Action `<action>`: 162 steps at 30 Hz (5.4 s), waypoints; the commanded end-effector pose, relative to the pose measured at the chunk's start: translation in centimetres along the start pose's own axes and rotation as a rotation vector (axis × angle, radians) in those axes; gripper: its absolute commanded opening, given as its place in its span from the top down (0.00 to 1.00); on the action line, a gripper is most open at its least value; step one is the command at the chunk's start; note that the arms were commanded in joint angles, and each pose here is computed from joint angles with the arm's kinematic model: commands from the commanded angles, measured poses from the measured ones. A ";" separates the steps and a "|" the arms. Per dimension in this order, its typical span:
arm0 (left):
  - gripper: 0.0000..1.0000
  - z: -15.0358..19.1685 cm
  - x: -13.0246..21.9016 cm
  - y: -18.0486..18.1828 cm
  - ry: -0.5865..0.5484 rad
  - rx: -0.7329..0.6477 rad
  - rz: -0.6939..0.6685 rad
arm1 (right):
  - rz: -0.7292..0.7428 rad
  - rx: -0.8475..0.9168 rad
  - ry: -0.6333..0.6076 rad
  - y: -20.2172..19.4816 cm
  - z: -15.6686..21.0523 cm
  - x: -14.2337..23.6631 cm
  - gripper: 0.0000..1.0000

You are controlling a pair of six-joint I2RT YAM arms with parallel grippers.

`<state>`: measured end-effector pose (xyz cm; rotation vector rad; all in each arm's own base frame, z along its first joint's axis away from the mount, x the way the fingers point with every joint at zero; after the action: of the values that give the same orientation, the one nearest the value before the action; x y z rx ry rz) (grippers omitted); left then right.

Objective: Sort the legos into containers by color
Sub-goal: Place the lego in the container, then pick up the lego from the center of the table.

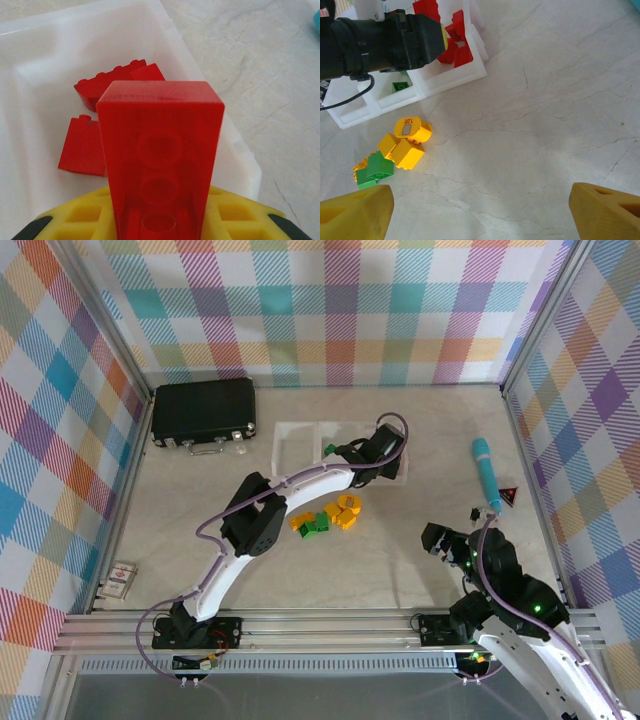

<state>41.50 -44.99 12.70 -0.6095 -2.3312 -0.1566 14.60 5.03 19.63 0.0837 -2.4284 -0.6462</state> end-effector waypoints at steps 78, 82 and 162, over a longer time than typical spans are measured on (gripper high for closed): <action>0.24 14.9 14.8 7.3 0.495 0.262 -0.221 | 0.058 0.014 0.129 2.7 -0.8 -2.4 0.08; 0.27 15.0 14.5 7.3 0.499 0.267 -0.229 | 0.059 0.023 0.128 2.6 -0.7 -2.5 0.08; 0.70 19.2 11.2 8.6 0.619 0.229 -0.254 | 0.080 0.012 0.138 1.5 0.3 -2.5 0.08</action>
<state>27.33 -28.82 6.14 -0.1318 -1.8275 -0.1185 16.69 7.38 18.94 0.0602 -2.2892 -0.5668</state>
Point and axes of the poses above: each hand's point on the last joint's axis, 136 mm out from that joint toward the fingers, its own x axis back along the fingers, its own y axis along the line the jaws close on, z = x × y, the point moved 3 cm from there along x, back along the fingers, and after that the axes turned 4 degrees about -x, right-handed, at the moved point
